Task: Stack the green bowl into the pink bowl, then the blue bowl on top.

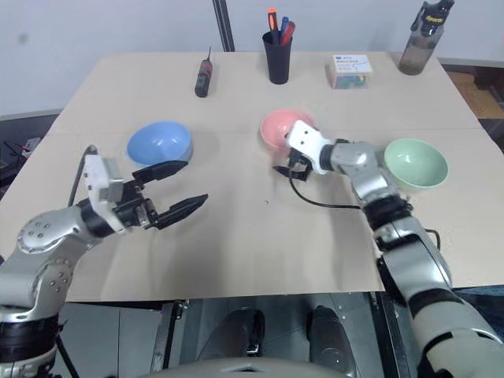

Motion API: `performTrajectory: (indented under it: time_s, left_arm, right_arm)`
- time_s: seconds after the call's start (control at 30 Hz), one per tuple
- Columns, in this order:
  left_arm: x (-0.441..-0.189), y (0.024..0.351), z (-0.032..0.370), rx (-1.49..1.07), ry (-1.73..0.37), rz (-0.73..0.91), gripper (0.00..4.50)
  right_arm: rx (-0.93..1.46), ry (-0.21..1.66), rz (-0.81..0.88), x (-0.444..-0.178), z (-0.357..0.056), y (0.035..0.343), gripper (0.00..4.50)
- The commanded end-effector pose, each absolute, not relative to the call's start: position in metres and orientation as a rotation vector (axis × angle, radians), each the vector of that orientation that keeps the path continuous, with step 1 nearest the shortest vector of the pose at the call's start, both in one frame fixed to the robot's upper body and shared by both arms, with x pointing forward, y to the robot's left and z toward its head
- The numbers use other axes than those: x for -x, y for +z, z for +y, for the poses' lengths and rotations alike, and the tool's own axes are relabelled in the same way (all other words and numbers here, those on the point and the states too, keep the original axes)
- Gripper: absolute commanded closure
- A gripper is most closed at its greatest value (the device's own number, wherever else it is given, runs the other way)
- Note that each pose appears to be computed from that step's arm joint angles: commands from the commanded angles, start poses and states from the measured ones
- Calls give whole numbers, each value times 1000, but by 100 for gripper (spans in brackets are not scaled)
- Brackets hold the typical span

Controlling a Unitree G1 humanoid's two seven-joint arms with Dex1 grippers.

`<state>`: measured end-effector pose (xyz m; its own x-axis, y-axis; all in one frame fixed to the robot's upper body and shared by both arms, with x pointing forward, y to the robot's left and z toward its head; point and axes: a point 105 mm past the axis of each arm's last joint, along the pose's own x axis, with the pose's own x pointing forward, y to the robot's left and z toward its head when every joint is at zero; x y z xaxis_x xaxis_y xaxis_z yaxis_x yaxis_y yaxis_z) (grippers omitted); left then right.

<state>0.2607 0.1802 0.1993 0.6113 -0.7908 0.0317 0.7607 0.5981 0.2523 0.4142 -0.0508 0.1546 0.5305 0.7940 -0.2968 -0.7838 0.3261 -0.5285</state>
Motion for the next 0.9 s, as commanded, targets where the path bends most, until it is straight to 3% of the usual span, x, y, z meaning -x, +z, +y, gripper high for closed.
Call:
performTrajectory:
  time_s: [0.03,0.33,0.53,0.67,0.8,0.9]
  left_arm:
    - [-256,218,191,-262,-777,-230,0]
    - [-250,213,194,-271,-729,-227,0]
    - [-260,209,200,-285,-700,-229,0]
    - [-264,210,201,-294,-692,-238,0]
    - [-269,210,202,-293,-687,-242,0]
    - [-272,209,198,-294,-704,-244,0]
  right_arm:
    - [726,1038,-72,-422,-42,168,72]
    - [851,1070,-141,-423,-32,174,442]
    - [944,1135,-226,-411,-28,187,447]
    - [868,1295,-217,-379,-26,190,447]
    - [813,1435,-137,-334,-32,167,447]
    - [784,1429,-50,-326,-36,151,447]
